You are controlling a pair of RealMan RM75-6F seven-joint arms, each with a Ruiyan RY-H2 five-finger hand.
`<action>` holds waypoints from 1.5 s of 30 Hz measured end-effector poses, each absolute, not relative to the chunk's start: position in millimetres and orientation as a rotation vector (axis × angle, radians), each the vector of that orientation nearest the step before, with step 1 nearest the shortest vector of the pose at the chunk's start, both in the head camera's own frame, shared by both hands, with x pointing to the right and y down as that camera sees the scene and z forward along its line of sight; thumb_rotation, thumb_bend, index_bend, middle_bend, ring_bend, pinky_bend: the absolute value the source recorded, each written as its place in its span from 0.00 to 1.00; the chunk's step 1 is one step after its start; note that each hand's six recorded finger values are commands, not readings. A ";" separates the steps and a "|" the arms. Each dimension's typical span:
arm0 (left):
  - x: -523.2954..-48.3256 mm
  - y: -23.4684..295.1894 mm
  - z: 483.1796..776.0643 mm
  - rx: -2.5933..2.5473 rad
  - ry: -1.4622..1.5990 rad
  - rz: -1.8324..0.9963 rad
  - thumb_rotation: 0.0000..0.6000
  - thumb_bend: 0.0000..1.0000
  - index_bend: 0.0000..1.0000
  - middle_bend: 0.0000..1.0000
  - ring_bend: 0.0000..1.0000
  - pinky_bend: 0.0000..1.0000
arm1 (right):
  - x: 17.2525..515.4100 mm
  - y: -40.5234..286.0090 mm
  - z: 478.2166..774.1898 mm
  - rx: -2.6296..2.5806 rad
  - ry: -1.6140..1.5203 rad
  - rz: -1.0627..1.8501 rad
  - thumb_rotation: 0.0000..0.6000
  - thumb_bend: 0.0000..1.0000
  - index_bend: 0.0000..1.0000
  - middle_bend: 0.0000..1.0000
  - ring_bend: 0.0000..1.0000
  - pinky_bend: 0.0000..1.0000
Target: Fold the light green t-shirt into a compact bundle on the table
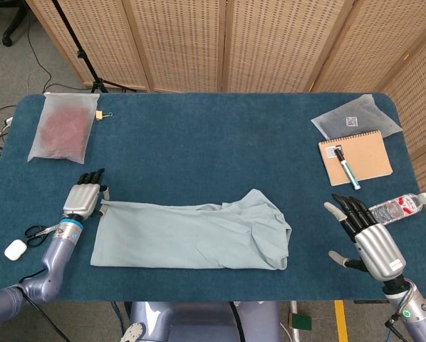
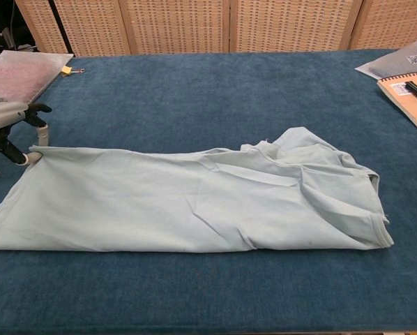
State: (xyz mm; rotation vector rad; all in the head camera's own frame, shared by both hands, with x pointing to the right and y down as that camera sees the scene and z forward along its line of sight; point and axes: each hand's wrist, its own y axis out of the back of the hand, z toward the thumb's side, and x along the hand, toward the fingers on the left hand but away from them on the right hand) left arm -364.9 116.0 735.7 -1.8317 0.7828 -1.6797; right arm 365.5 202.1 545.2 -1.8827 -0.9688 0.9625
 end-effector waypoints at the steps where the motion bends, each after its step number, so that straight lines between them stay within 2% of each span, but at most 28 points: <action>1: -365.9 115.2 735.0 -1.830 0.781 -1.680 1.00 0.44 0.70 0.00 0.00 0.00 | 365.6 202.0 545.2 -1.883 -0.969 0.963 1.00 0.05 0.00 0.00 0.00 0.05; 8: -386.6 100.3 721.8 -1.769 0.770 -1.709 1.00 0.48 0.80 0.00 0.00 0.00 | 365.4 201.9 545.6 -1.884 -0.969 0.963 1.00 0.05 0.00 0.00 0.00 0.05; 16: -423.2 75.9 701.3 -1.663 0.774 -1.763 1.00 0.52 0.80 0.00 0.00 0.00 | 364.8 202.0 546.0 -1.884 -0.969 0.965 1.00 0.05 0.00 0.00 0.00 0.05; 27: -502.3 36.6 661.8 -1.457 0.713 -1.903 1.00 0.55 0.81 0.00 0.00 0.00 | 362.6 202.6 547.6 -1.884 -0.963 0.969 1.00 0.05 0.00 0.00 0.00 0.05; 45: -589.6 16.7 659.1 -1.256 0.659 -2.135 1.00 0.56 0.81 0.00 0.00 0.00 | 361.7 203.0 551.3 -1.883 -0.953 0.984 1.00 0.05 0.00 0.00 0.00 0.05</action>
